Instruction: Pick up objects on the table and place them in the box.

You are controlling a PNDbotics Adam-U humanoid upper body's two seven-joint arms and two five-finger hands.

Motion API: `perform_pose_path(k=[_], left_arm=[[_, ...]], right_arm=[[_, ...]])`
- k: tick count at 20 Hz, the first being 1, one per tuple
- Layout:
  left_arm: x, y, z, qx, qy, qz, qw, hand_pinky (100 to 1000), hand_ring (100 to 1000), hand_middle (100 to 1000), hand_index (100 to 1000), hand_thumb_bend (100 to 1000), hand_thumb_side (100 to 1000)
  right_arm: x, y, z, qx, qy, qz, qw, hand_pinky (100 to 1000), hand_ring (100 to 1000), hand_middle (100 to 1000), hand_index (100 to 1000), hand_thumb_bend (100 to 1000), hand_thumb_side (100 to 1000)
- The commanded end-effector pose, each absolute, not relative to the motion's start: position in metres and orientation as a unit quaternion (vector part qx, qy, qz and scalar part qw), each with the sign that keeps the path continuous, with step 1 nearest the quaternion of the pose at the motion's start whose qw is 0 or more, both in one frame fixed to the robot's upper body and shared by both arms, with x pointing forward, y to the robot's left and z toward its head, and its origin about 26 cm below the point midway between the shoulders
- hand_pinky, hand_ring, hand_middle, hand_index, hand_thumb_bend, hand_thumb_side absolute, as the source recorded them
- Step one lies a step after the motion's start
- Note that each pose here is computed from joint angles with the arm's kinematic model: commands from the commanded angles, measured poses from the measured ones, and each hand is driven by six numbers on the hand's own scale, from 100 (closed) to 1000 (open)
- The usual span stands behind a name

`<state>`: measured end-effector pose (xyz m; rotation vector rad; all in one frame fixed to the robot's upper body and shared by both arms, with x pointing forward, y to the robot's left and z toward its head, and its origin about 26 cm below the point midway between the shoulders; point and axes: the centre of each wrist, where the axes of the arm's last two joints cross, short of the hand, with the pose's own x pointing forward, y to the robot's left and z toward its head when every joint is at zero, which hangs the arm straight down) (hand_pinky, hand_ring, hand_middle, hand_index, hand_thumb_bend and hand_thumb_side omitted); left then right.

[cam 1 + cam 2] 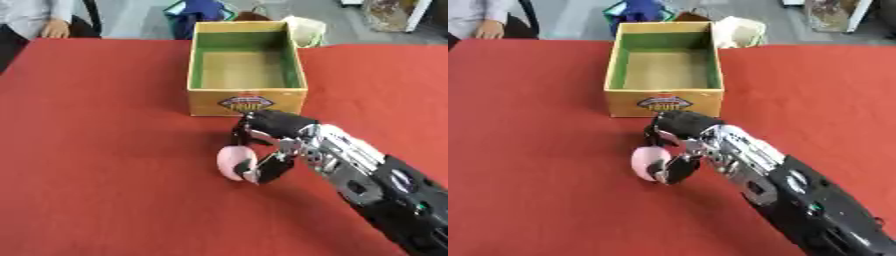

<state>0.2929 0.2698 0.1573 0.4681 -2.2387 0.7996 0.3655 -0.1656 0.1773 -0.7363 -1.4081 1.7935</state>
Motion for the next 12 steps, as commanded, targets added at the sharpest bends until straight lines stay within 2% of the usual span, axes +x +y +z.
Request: perform_pose_path(k=[1, 4, 10, 12], left_arm=[[0.292, 0.269, 0.166, 0.174, -0.874, 0.304, 0.337, 376, 322, 359, 500, 100, 469], [0.292, 0.268, 0.166, 0.174, -0.874, 0.302, 0.338, 377, 322, 359, 500, 100, 469], [0.292, 0.269, 0.166, 0.175, -0.874, 0.302, 0.340, 377, 321, 359, 500, 100, 470], [0.291, 0.269, 0.166, 0.175, -0.873, 0.302, 0.340, 377, 321, 359, 500, 100, 470]], right_arm=[[0.370, -0.166, 0.177, -0.294, -0.543, 0.700, 0.359, 590, 643, 495, 650, 100, 164], [0.370, -0.166, 0.178, -0.298, -0.563, 0.685, 0.354, 555, 614, 442, 552, 100, 100], [0.359, -0.164, 0.197, -0.300, -0.625, 0.629, 0.352, 473, 534, 323, 346, 100, 100], [0.353, -0.163, 0.208, -0.299, -0.648, 0.606, 0.351, 455, 513, 289, 312, 100, 100]])
